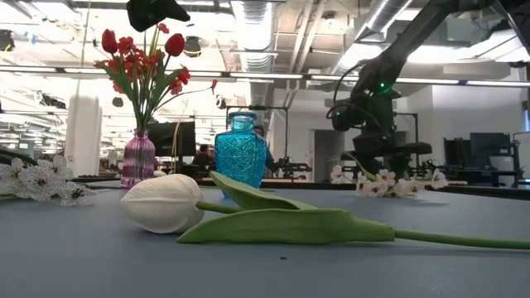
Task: Sort flowers into vase by color
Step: Put the right white flowers into the blue vase
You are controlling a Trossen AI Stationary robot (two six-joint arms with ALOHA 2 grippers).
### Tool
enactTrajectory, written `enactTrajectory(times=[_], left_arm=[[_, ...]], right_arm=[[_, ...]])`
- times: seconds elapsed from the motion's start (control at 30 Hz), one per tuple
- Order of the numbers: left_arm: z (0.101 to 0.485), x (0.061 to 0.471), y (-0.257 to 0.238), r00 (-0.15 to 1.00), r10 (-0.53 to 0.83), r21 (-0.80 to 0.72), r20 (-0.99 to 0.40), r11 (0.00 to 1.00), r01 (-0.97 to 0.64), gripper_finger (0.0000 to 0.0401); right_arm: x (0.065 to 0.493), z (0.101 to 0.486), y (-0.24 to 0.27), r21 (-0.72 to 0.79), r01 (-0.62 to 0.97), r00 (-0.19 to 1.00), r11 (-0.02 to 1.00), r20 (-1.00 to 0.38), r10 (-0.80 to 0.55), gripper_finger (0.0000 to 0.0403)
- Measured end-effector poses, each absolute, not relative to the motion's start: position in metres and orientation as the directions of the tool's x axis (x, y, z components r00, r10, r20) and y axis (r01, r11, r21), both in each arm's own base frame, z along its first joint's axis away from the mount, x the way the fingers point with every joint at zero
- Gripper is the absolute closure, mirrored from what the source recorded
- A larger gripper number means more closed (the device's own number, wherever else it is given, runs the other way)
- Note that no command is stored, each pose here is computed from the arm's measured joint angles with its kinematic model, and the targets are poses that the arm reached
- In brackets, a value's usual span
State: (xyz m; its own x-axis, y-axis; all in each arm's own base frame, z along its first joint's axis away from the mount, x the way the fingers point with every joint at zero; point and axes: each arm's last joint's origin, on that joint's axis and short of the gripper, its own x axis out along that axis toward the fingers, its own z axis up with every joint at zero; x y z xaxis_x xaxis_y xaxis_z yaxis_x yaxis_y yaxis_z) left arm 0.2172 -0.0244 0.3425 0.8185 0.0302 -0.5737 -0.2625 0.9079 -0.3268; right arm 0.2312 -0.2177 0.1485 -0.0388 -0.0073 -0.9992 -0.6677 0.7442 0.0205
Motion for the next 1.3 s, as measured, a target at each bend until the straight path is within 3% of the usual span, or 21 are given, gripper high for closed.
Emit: enactTrajectory(times=[0.33,0.57,0.77,0.87,1.0,1.17,1.3], left_arm=[[0.341,0.216,-0.026,0.806,-0.024,-0.33,-0.592,0.919,-0.216,0.0207],[0.342,0.214,-0.026,0.805,-0.046,-0.286,-0.591,0.945,-0.156,0.0207],[0.349,0.202,-0.024,0.821,-0.021,-0.208,-0.571,0.971,-0.12,0.0207],[0.355,0.193,-0.021,0.84,0.012,-0.162,-0.543,0.98,-0.119,0.0207],[0.36,0.179,-0.018,0.843,0.061,-0.122,-0.534,0.981,-0.148,0.0207],[0.362,0.163,-0.015,0.834,0.111,-0.084,-0.541,0.979,-0.185,0.0207],[0.366,0.154,-0.013,0.843,0.115,-0.086,-0.526,0.979,-0.187,0.0207]], right_arm=[[0.245,0.148,-0.172,0.123,-0.78,-0.097,0.613,-0.992,0.076,0.0377],[0.251,0.188,-0.133,0.054,-0.752,0.027,0.657,-0.993,0.113,0.0363],[0.252,0.251,-0.105,-0.072,-0.587,0.364,0.806,-0.913,0.183,0.0375],[0.256,0.288,-0.094,-0.133,-0.473,0.621,0.871,-0.752,0.222,0.0375],[0.267,0.338,-0.08,-0.138,-0.332,0.884,0.933,-0.39,0.257,0.0375],[0.283,0.381,-0.059,-0.119,-0.278,0.96,0.953,0.004,0.28,0.0373],[0.308,0.375,-0.047,-0.142,-0.269,0.955,0.953,0.088,0.283,0.0373]])
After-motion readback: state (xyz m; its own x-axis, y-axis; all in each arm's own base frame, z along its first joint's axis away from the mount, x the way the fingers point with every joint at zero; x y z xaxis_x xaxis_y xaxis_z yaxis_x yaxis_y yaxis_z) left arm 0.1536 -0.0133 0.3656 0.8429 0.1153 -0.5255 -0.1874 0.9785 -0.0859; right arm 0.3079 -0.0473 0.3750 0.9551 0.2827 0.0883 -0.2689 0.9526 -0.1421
